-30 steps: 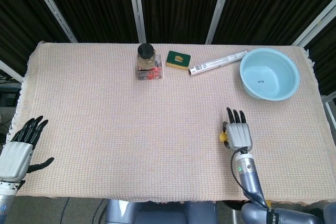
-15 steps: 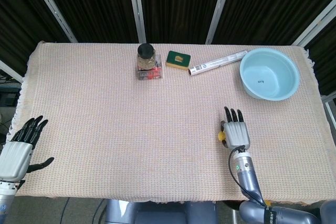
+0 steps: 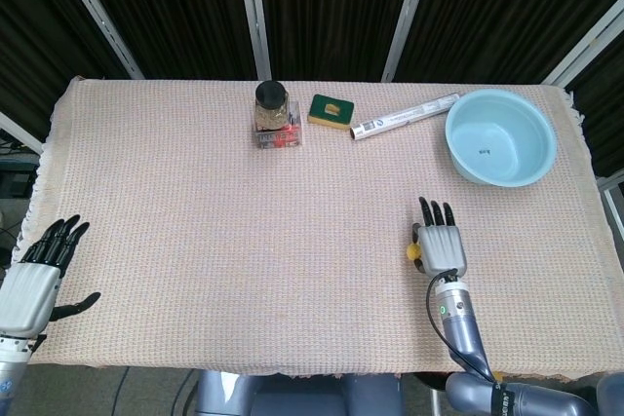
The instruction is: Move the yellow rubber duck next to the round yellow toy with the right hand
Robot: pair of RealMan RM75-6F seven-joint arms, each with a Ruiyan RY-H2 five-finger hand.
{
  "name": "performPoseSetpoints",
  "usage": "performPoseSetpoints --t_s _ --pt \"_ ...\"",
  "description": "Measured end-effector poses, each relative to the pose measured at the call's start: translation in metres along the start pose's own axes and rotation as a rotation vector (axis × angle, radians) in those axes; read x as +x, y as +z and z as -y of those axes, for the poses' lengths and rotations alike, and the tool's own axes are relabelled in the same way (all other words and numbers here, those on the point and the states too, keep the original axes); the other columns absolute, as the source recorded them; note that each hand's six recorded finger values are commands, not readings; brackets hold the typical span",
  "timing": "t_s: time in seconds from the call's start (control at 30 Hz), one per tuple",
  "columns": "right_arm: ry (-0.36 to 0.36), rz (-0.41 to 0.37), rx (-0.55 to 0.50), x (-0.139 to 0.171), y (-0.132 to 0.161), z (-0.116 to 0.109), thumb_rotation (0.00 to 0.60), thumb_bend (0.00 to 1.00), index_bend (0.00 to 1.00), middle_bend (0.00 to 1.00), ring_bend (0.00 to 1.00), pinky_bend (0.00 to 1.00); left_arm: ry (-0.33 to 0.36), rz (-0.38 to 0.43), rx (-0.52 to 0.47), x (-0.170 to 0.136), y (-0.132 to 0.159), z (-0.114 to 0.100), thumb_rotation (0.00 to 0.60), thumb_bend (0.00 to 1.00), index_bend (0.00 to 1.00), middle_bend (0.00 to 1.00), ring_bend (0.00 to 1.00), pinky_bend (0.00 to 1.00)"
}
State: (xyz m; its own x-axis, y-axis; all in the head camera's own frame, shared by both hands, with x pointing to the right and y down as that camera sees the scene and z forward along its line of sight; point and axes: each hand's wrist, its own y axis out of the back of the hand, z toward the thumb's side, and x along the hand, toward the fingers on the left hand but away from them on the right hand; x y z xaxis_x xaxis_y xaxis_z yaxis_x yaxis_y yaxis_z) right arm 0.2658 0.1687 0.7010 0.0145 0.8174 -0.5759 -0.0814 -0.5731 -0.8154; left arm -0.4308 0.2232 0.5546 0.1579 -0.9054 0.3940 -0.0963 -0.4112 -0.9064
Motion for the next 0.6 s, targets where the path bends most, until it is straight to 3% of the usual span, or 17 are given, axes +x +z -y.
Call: performPoseSetpoints --t_s 0.6 --pt "0.006 0.004 -0.004 -0.0057 -0.0035 0.0039 0.600 0.16 0.51 0.00 0.00 0.00 -0.007 0.002 -0.001 0.0004 0.0007 0.0013 0.600 0.00 0.00 0.00 0.00 0.22"
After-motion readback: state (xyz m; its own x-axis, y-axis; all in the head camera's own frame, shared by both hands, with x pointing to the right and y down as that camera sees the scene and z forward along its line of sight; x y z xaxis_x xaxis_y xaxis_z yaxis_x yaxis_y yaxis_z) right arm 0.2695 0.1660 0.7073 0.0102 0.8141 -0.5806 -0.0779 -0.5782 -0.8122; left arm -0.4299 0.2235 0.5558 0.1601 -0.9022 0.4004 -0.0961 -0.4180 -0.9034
